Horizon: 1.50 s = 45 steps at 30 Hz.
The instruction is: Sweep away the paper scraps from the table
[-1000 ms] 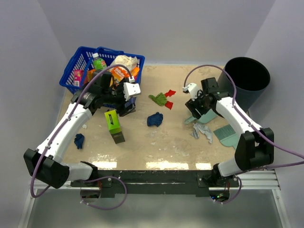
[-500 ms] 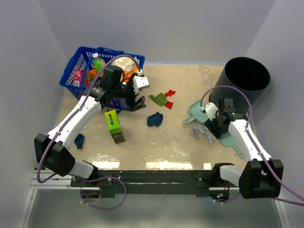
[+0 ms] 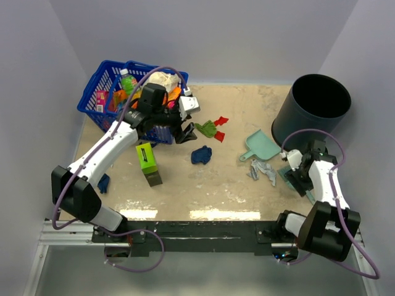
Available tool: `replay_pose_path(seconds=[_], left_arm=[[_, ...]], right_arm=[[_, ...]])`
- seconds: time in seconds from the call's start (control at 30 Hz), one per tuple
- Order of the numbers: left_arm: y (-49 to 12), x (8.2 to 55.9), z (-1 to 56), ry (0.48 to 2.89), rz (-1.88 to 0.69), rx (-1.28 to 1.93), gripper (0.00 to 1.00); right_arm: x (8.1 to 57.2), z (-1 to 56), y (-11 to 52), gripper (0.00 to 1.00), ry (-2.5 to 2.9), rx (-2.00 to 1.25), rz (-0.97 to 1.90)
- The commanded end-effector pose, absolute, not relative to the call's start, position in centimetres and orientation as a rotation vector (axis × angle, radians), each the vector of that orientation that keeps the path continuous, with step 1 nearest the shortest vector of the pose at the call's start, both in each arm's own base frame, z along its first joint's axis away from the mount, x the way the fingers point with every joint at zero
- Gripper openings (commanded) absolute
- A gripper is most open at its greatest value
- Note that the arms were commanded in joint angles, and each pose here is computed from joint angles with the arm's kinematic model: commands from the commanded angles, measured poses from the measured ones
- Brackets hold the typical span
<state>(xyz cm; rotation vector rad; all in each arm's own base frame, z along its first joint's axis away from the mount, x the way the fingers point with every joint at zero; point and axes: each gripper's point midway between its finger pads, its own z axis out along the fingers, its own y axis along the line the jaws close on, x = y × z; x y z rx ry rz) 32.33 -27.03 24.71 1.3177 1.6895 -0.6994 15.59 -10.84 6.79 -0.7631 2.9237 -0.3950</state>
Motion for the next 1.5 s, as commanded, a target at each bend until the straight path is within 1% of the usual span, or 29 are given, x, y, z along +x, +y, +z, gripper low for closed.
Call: replay_pose_path(seconds=[0.0,0.03,0.2,0.37,0.53,0.8,0.9,0.97,1.07,1.27,1.3,1.43,1.47], left_arm=[[-28.2,32.7,27.7,1.579,-0.702,1.322,0.90],[-28.2,32.6,27.6,1.575,-0.695,1.334,0.90],[-28.1,33.0,27.9,1.543,-0.618,1.377,0.90],[-28.3,33.0,27.8,1.545,-0.616,1.387,0.90],[-28.5,32.9,28.2,1.539,-0.612,1.386,0.90],[-28.4,32.7,28.0,1.544,-0.601,1.390,0.90],[-28.4,32.5,28.1,1.543,-0.603,1.388,0.90],[-28.3,32.5,28.1,1.541,-0.600,1.386,0.90],[-28.4,32.4,28.1,1.539,-0.603,1.388,0.90],[-28.4,32.4,28.1,1.538,-0.602,1.389,0.90],[-28.5,32.4,28.0,1.536,-0.604,1.390,0.90],[-28.7,32.4,27.9,1.535,-0.612,1.391,0.90],[-28.7,32.3,27.9,1.534,-0.613,1.392,0.90]], right_arm=[[14.2,5.7,-11.9,0.63,2.961,-0.845,-0.322],[14.0,5.4,-11.7,0.63,2.962,-0.862,-0.283],[14.5,4.7,-12.6,0.61,2.963,-0.874,-0.273],[14.6,3.6,-12.8,0.58,2.983,-0.876,-0.231],[13.5,2.2,-12.7,0.57,2.996,-0.924,-0.215],[13.6,1.4,-13.1,0.57,3.001,-0.920,-0.215],[13.2,1.2,-12.5,0.56,3.003,-0.945,-0.157],[12.8,1.1,-11.7,0.52,2.990,-0.979,-0.091],[12.5,1.0,-11.3,0.49,2.973,-1.012,-0.063],[11.6,0.7,-11.4,0.35,2.986,-1.062,-0.079],[11.6,0.9,-11.5,0.34,2.971,-1.076,-0.105],[11.2,1.3,-11.8,0.29,2.916,-1.205,-0.166],[10.7,1.1,-11.7,0.28,2.896,-1.292,-0.155]])
